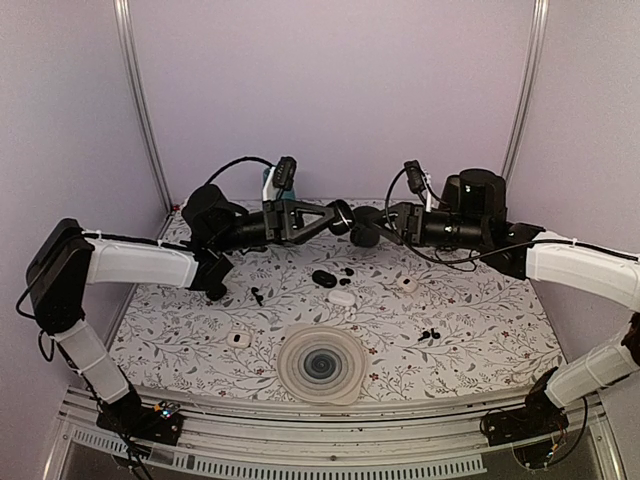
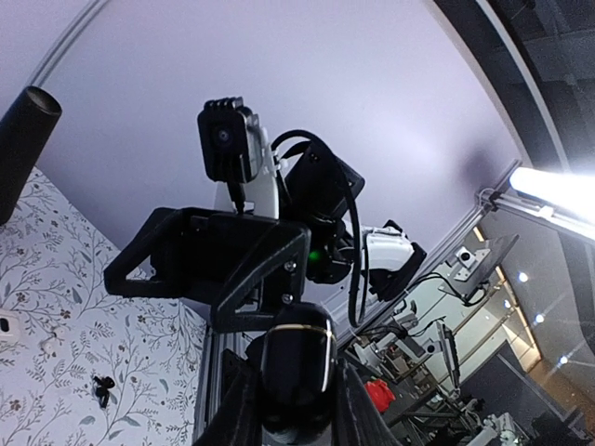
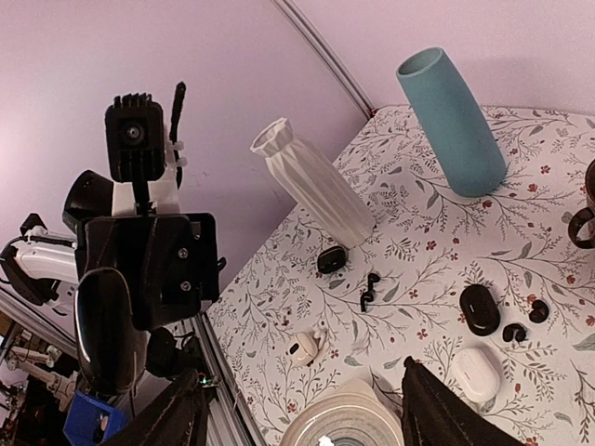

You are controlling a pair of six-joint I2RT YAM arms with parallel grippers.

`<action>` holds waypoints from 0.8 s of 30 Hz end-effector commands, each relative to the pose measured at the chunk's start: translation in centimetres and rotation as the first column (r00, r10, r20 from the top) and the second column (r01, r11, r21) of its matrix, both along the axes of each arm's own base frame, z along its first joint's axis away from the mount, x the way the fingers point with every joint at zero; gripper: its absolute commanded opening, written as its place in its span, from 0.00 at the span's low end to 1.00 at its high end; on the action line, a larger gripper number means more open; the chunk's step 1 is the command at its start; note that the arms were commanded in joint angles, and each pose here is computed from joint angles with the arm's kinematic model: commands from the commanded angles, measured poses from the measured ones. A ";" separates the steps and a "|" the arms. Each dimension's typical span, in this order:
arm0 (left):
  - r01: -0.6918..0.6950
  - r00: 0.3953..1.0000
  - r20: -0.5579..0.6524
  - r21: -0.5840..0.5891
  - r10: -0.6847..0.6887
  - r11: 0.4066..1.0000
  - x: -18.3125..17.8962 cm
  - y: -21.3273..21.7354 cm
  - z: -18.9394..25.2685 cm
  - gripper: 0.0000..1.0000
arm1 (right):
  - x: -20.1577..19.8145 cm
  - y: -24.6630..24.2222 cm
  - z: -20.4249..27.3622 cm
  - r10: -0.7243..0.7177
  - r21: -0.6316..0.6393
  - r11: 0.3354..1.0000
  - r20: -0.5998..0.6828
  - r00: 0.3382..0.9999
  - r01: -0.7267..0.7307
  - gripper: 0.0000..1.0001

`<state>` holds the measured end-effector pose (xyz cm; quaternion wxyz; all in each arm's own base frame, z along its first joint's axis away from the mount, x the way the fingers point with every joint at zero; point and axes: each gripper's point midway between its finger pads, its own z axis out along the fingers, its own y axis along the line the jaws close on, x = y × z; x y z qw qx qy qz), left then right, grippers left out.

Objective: Insert the wireless bluetooth earbuds into the charging case
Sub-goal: Pass from the right arm to the left, then pass from the left arm to the right

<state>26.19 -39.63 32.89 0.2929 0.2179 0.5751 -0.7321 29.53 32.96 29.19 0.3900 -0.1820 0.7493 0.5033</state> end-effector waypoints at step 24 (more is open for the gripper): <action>-0.480 0.870 -0.014 -0.254 0.493 0.840 -2.4 1.5 3.9 0.00 | -5.3 2.8 4.7 -0.020 0.276 0.961 0.203 0.979 -0.038 0.72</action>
